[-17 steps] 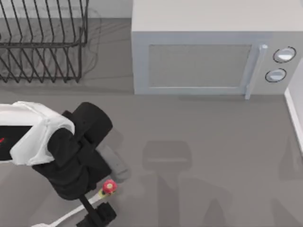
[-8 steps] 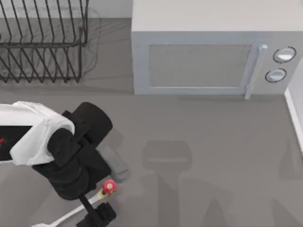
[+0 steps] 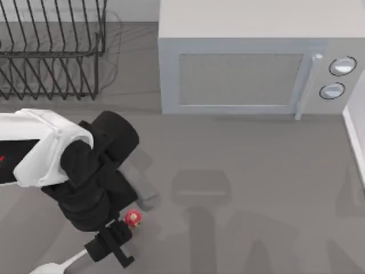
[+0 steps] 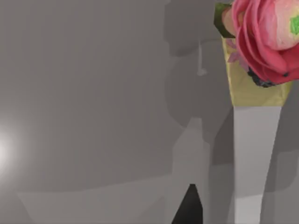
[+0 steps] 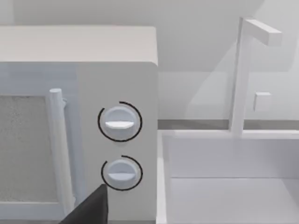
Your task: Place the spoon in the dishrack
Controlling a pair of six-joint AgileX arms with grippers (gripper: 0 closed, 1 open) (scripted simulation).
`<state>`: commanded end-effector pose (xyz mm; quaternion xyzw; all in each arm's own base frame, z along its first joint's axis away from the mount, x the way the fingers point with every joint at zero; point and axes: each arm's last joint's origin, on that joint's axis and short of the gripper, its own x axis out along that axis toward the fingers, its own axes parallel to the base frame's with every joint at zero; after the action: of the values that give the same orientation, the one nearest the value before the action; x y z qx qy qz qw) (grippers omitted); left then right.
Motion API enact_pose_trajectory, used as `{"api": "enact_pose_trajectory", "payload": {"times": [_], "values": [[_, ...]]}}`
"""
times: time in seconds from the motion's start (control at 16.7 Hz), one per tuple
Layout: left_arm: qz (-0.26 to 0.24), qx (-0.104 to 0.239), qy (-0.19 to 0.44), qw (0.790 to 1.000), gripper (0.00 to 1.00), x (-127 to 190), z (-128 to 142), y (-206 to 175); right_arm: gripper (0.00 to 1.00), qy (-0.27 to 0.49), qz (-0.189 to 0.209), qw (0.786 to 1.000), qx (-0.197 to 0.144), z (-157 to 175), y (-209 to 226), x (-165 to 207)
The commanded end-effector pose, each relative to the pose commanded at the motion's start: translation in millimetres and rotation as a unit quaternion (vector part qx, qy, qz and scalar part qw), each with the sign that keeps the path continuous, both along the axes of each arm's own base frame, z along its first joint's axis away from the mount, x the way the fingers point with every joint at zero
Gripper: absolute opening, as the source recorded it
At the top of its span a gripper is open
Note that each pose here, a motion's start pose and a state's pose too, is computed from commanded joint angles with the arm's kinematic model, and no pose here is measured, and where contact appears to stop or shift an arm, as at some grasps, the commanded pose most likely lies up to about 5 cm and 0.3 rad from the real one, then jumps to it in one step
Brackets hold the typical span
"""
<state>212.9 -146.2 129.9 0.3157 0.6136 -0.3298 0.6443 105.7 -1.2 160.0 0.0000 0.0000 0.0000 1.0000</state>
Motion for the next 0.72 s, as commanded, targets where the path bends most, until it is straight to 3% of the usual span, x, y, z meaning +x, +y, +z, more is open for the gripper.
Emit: {"api": "enact_pose_trajectory", "payload": {"times": [0.3,0.72], "values": [[0.000,0.004,0.006,1.000,0.00,12.7,68.8,-9.2,1.00,0.000,0.000,1.000,0.000,0.0,0.0,0.0],[0.002,0.006,0.009,1.000,0.00,-3.4,171.7,2.9,1.00,0.000,0.000,1.000,0.000,0.0,0.0,0.0]]}}
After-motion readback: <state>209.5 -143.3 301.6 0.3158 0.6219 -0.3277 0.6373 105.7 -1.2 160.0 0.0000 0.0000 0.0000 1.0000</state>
